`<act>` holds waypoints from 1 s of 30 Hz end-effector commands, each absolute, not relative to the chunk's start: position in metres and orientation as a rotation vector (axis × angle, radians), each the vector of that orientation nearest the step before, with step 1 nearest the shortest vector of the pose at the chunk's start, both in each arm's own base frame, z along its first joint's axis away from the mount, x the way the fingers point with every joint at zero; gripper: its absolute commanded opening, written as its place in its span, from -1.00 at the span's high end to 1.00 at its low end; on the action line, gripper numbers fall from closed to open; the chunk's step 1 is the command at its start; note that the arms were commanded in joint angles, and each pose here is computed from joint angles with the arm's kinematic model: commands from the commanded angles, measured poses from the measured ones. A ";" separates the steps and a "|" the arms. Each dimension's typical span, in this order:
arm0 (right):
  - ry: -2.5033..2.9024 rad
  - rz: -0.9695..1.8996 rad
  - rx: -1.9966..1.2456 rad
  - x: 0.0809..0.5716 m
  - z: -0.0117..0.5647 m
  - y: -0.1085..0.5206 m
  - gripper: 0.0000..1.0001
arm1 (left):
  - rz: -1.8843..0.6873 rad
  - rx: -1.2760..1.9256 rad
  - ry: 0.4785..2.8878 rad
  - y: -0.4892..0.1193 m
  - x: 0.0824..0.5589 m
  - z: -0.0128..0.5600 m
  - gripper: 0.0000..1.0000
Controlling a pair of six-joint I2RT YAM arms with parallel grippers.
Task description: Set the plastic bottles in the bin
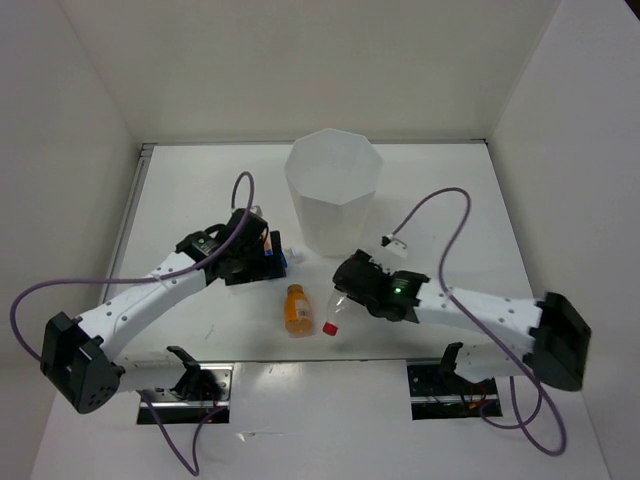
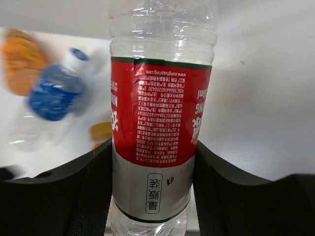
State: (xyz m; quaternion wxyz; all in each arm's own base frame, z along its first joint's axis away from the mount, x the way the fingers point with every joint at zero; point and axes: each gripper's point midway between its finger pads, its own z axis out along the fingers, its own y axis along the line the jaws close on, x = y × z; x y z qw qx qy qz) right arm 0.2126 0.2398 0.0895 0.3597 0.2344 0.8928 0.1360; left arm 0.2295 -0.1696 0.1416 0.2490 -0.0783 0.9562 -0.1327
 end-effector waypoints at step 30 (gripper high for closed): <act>1.351 0.379 0.366 0.397 0.474 0.168 -0.08 | -0.305 -0.072 2.887 -0.248 0.206 0.040 -1.00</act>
